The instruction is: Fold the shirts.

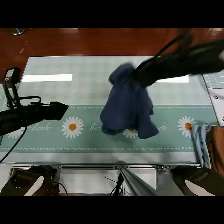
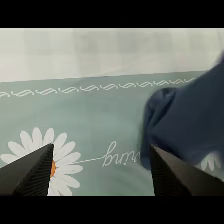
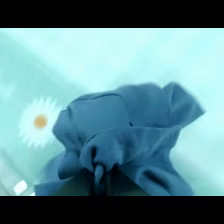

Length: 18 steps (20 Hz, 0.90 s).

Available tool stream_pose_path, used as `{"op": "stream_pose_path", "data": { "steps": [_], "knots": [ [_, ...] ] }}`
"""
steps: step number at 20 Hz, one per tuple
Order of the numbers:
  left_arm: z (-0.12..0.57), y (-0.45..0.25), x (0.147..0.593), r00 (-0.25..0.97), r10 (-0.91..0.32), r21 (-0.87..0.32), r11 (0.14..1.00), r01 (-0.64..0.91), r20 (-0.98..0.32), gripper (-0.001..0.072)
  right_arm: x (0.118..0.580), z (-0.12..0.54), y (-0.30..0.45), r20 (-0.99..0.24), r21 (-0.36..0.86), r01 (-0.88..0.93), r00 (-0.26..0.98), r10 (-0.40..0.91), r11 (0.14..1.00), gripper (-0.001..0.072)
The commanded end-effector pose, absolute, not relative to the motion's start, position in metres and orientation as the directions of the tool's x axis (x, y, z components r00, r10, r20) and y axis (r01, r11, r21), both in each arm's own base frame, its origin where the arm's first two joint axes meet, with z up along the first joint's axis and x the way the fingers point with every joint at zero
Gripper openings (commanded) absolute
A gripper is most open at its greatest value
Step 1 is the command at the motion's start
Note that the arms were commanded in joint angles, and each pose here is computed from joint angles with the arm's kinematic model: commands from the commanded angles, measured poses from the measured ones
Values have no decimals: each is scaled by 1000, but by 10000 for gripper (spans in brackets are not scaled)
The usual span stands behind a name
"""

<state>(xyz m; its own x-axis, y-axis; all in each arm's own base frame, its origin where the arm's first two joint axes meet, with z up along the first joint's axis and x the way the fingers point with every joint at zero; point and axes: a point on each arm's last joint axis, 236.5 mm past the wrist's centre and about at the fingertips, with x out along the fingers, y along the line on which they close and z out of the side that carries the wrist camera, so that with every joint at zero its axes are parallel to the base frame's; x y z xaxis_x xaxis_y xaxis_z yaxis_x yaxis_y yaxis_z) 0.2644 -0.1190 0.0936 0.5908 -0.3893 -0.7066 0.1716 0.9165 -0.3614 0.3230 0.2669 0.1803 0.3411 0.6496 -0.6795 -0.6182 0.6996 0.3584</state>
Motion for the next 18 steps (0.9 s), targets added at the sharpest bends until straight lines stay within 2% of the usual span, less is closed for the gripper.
{"op": "stream_pose_path", "data": {
  "steps": [1,2,3,4,5,8,10,12,13,14,15,18],
  "knots": [
    [89,-119,267,582,-385,-366,917,156,-716,705,291,73,323,-721,536,-492,157,675,686,21],
    [88,-119,267,579,-385,-366,918,155,-719,705,282,57,339,-720,577,-468,94,687,669,31],
    [86,-120,267,573,-388,-371,916,153,-722,705,275,47,351,-711,612,-445,51,701,653,225],
    [85,-124,266,560,-403,-388,909,152,-724,705,271,43,359,-699,636,-441,19,715,633,498],
    [83,-129,264,542,-422,-409,900,151,-727,705,270,43,358,-689,648,-446,1,725,617,636],
    [64,-141,253,449,-444,-420,893,159,-775,706,292,64,308,-700,638,-431,20,714,638,634],
    [51,-134,252,406,-424,-414,903,118,-809,706,328,82,235,-732,575,-371,164,661,729,633],
    [38,-110,267,408,-383,-414,910,11,-829,706,351,91,140,-787,464,-233,334,518,855,633],
    [28,-99,272,394,-372,-424,904,-51,-841,705,354,91,100,-794,444,-135,400,458,886,632],
    [17,-98,274,363,-412,-474,875,-97,-836,705,350,87,70,-789,451,-45,447,422,891,631],
    [11,-114,275,328,-513,-570,814,-107,-794,705,344,79,52,-781,469,25,478,401,883,630],
    [4,-173,283,274,-771,-811,582,-62,-575,705,312,34,45,-775,535,143,476,416,833,625]
  ]
}}
